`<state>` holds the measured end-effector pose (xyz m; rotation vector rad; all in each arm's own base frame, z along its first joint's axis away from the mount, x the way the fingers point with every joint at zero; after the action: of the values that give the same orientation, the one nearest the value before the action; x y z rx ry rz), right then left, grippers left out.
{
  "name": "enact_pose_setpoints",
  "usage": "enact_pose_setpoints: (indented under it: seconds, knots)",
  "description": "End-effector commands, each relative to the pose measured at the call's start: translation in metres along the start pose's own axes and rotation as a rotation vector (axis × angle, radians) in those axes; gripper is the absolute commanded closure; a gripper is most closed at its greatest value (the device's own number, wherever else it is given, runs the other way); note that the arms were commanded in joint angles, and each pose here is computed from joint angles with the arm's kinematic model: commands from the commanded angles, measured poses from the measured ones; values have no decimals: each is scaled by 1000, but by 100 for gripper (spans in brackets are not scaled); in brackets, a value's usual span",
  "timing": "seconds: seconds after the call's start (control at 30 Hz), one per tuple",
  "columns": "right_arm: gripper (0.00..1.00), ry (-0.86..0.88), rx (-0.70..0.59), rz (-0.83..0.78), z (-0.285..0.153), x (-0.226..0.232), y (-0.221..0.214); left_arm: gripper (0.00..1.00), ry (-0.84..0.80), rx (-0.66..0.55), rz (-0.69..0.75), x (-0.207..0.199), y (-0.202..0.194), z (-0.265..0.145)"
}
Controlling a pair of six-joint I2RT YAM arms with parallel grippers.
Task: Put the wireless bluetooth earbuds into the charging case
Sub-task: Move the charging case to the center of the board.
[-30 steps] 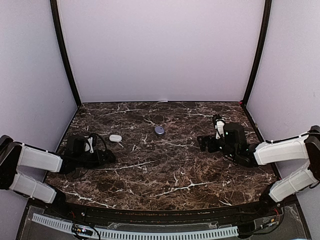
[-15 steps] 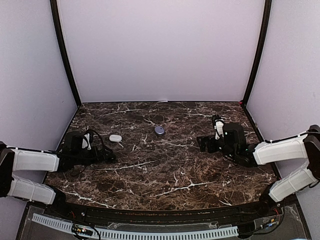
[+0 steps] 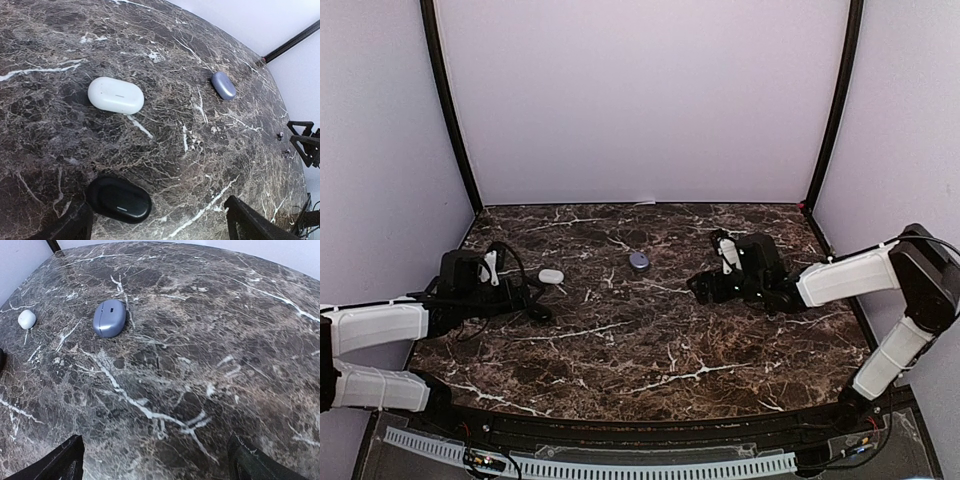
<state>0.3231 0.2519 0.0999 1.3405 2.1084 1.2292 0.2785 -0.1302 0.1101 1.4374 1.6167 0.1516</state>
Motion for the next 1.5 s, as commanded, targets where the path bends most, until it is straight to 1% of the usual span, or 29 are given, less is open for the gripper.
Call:
enact_pose_setpoints:
  seconds: [0.0, 0.23, 0.47, 0.67, 1.13, 1.37, 1.47]
  knots:
    - [1, 84, 96, -62, 23, 29, 2, 6, -100, -11, 48, -15, 2, -1]
    - [2, 72, 212, -120, 64, 52, 4, 6, -168, -49, 89, -25, 4, -10]
    - [4, 18, 238, -149, 102, 62, 16, 7, -207, -63, 100, -28, -1, -14]
    - [6, -14, 232, -172, 126, 67, 18, 7, -226, -64, 107, -29, -5, -15]
    - [7, -69, 144, -227, 168, 71, 24, 8, -277, -72, 120, -36, -5, -19]
    - [10, -90, 94, -261, 182, 71, 27, 8, -291, -75, 121, -38, -5, -20]
    - [13, -90, 118, -262, 194, 73, 22, 8, -289, -71, 119, -37, -6, -20]
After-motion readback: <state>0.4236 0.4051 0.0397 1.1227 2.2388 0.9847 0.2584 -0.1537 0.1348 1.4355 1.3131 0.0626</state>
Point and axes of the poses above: each gripper's point midway between its finger pads, its own z axis out along the fingers, its own x axis along the line the jaws close on, y = z × x, the point moved 2 cm from there along -z, back along the fingers, and after that the axes turned 2 degrees about -z, right-handed, at the moved point
